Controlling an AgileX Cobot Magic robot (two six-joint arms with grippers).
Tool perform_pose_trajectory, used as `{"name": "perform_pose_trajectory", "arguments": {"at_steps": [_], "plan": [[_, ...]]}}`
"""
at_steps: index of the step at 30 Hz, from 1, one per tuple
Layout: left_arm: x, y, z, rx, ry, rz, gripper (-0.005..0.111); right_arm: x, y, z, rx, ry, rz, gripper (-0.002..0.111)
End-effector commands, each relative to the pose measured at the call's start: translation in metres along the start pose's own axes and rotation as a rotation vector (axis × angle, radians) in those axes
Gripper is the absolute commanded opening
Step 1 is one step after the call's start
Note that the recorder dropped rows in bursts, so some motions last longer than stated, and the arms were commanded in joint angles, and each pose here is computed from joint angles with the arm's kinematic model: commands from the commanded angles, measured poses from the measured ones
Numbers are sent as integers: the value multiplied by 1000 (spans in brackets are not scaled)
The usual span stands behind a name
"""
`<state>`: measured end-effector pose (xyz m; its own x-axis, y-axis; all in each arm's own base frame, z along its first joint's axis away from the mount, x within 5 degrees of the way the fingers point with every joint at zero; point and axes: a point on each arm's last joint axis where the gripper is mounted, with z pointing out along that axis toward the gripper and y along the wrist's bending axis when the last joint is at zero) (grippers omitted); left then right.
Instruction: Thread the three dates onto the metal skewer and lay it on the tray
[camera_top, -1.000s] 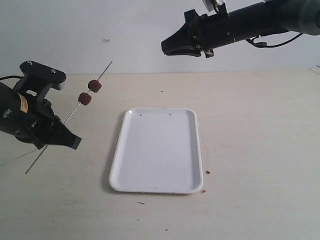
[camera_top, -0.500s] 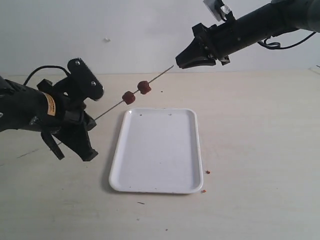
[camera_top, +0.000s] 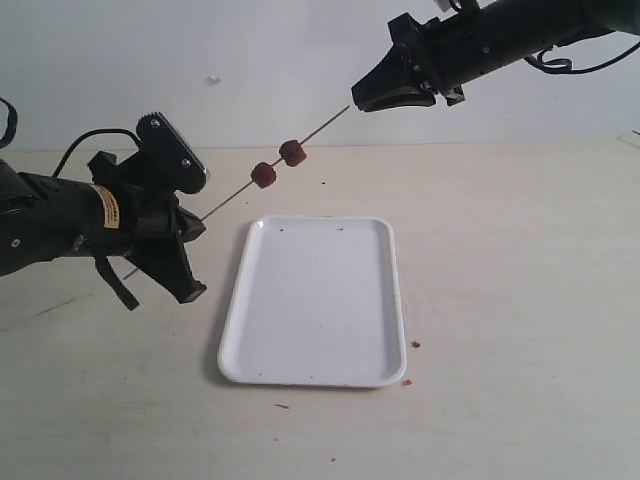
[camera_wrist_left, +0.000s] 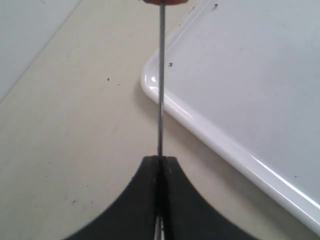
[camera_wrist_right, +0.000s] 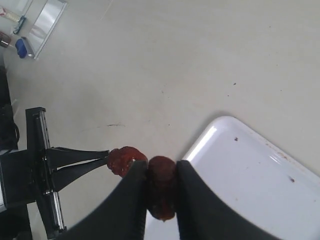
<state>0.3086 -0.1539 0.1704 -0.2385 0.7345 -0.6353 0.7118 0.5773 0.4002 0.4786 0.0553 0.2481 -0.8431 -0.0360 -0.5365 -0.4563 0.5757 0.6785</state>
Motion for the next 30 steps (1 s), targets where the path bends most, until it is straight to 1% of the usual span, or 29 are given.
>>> {"name": "perform_pose_trajectory", "arguments": {"at_steps": [1,13,20,30], "plan": [[-2,1,-2,-7,-26,0,0,-2,3,-4,-3,-10,-6,18],[-3,1,-2,-10,-38,0,0,-2,3,-4,-3,-10,6,18],[-4,1,-2,-11,-44,-3,0,-1,13,8,-27,8,-1,18],[-6,-1,-2,-6,-55,0,0,0,21,17,-37,27,-12,18]]}}
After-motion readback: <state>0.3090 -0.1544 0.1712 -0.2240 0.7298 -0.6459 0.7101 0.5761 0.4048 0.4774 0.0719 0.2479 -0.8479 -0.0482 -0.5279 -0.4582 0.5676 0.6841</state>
